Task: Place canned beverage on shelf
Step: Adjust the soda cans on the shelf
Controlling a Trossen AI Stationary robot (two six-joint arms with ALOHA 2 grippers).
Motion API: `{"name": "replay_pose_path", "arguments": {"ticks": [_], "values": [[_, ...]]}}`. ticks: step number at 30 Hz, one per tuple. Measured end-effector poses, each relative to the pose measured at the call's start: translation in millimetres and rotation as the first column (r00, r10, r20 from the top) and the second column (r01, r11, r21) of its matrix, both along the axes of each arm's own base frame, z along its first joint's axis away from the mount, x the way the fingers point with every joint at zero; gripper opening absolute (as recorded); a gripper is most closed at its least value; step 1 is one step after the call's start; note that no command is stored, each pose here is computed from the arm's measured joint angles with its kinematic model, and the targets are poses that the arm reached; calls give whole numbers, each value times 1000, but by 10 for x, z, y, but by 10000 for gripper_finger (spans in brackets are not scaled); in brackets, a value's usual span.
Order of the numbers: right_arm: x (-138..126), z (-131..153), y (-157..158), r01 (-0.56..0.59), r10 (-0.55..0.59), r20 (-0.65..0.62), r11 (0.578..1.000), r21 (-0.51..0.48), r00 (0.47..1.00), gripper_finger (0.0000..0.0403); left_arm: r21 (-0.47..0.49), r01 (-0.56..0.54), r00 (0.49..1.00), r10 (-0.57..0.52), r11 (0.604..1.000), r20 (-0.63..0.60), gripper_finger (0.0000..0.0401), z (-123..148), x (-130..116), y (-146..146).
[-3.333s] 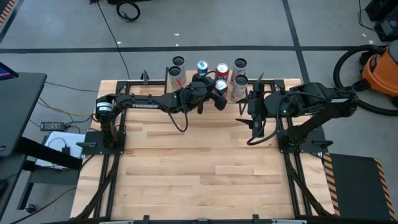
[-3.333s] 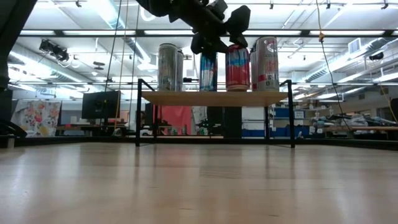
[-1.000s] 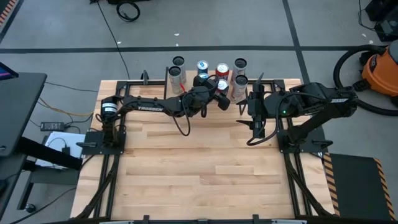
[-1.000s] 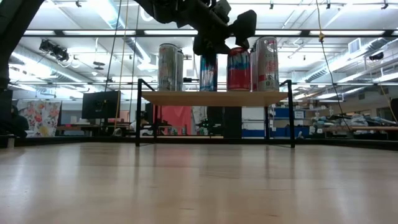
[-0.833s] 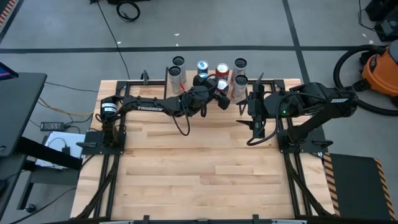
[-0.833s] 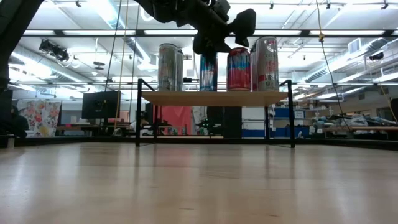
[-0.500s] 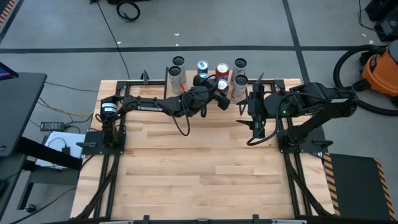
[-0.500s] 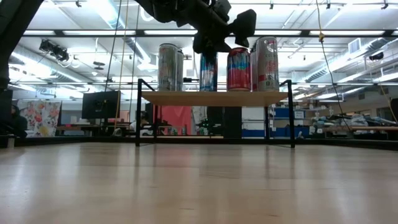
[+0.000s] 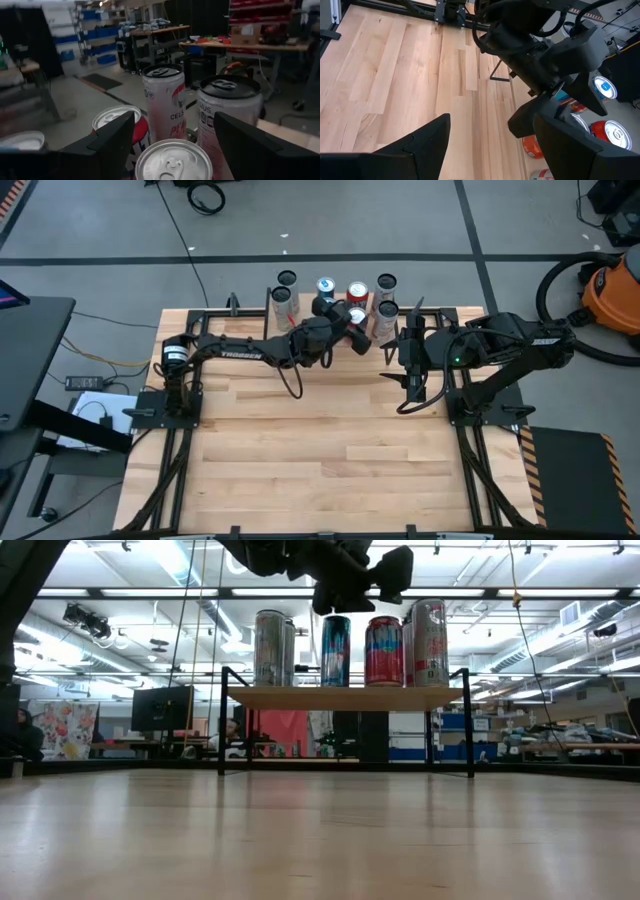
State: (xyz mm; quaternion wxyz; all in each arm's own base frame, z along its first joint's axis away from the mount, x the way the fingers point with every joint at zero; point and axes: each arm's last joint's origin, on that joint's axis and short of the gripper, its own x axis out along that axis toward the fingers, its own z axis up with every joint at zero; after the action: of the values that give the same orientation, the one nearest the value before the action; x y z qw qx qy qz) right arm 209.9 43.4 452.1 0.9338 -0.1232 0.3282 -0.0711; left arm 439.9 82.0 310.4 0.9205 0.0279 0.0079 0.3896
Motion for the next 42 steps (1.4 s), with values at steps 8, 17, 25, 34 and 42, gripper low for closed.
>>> {"name": "replay_pose_path", "arguments": {"ticks": [8, 17, 25, 34, 42], "values": [[0, 0, 0, -5, 5, -2, 1000, -7, 1000, 295, 151, 47, 999, -44, 987, -24, 284, 108, 28, -224], [-3, -6, -1, -6, 6, -10, 1000, -10, 1000, 295, 211, 14, 993, 11, 977, -118, 275, 177, -17, -524], [-17, -23, -5, -6, 5, -33, 1000, -15, 999, 295, 254, -64, 949, 138, 965, -284, 210, 94, -65, -892], [20, -55, 5, 35, -34, -41, 999, 27, 999, 248, 228, -82, 884, 176, 970, -433, 144, 35, -266, -1208], [97, -134, 25, 46, -44, -78, 999, 26, 996, 155, 85, -98, 863, 127, 992, -489, 98, 248, -827, -1337]]}}
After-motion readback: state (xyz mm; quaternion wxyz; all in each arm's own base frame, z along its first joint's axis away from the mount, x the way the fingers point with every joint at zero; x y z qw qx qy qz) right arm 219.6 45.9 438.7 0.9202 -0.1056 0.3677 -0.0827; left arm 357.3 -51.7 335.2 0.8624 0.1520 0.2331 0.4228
